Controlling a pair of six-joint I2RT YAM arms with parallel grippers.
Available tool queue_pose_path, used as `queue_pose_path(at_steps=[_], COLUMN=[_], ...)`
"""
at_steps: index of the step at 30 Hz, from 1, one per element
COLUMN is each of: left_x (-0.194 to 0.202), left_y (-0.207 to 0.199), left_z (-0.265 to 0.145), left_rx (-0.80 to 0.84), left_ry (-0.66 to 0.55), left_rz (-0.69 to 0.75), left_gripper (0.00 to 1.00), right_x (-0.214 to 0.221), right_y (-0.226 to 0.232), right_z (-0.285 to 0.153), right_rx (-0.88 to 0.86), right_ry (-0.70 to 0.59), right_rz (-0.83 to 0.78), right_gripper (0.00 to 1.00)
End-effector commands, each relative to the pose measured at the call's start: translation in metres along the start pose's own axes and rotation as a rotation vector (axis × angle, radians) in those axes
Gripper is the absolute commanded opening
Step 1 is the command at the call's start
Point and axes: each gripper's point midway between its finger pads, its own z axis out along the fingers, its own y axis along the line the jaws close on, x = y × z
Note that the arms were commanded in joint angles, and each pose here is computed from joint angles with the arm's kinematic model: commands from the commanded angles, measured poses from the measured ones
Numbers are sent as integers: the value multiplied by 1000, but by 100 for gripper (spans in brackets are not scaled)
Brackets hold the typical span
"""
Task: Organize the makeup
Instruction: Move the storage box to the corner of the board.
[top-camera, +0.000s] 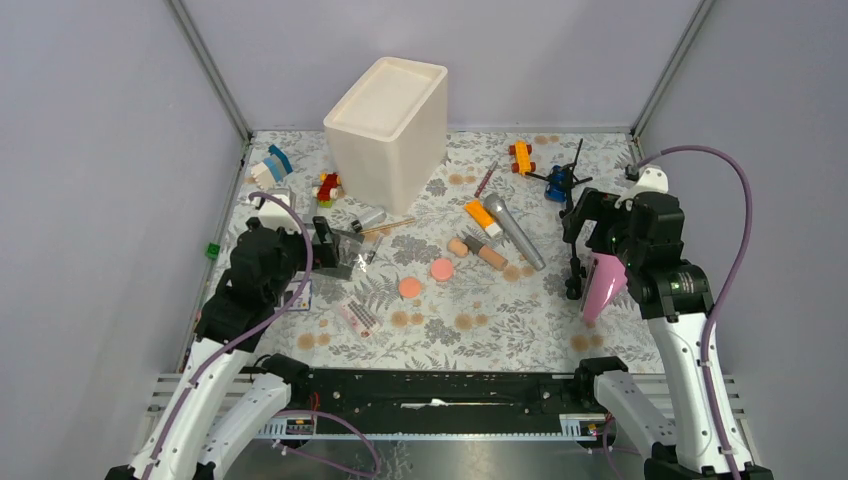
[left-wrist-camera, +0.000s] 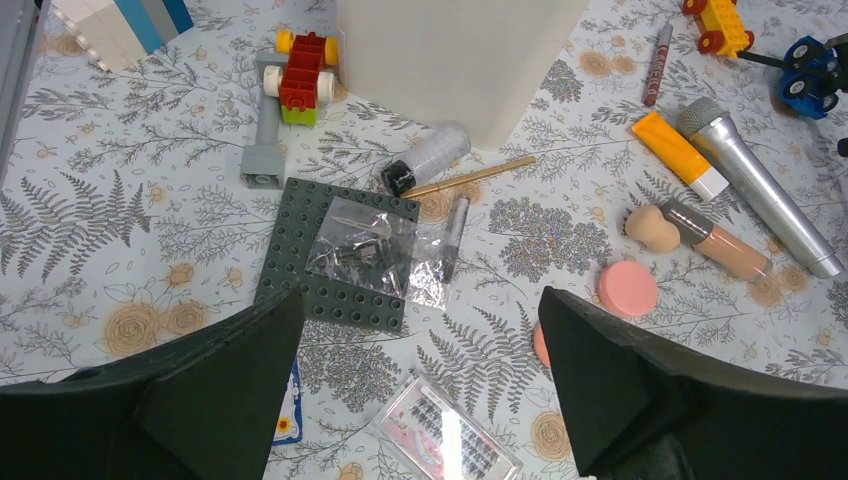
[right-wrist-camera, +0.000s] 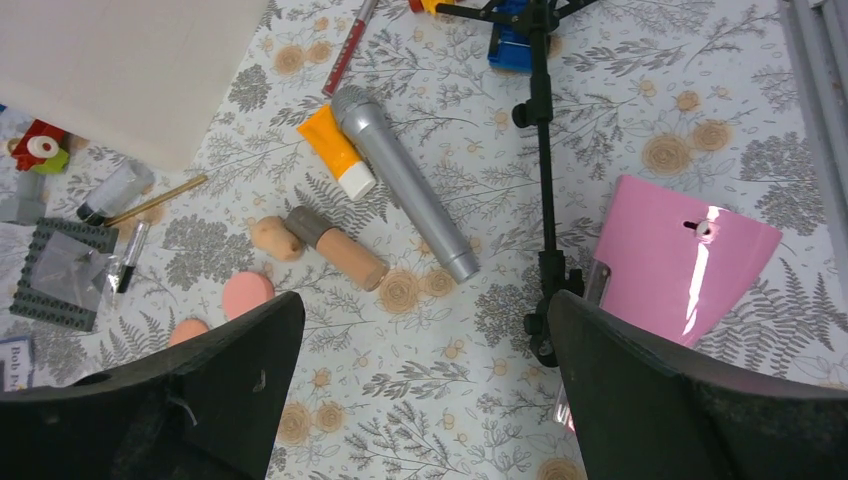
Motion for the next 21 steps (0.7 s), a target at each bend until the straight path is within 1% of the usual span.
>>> queue_pose_path(at_steps=[1, 4, 6, 9, 14, 21], left_x=[-15, -19, -21, -19, -20, -50], left_y=[1, 3, 4, 4, 8, -11], left_z=[2, -2, -4, -3, 0, -1], left_rx=[-12, -22, -25, -27, -60, 3], left_ry=[-74, -99, -111, -106, -79, -86], left_rz=[-28, -39, -44, -42, -42, -86], left_gripper=[99, 99, 99, 99, 99, 99], right_x=[-11, -7, -1, 9, 11, 24], right_y=[19, 22, 15, 7, 12, 8], right_z=[0, 6, 10, 16, 20, 18], right_rx=[-91, -98, -56, -10, -34, -17], right_ry=[-12, 24, 58, 85, 97, 150], right_rz=[21, 34, 58, 75, 79, 75], right_gripper=[99, 99, 99, 99, 99, 99])
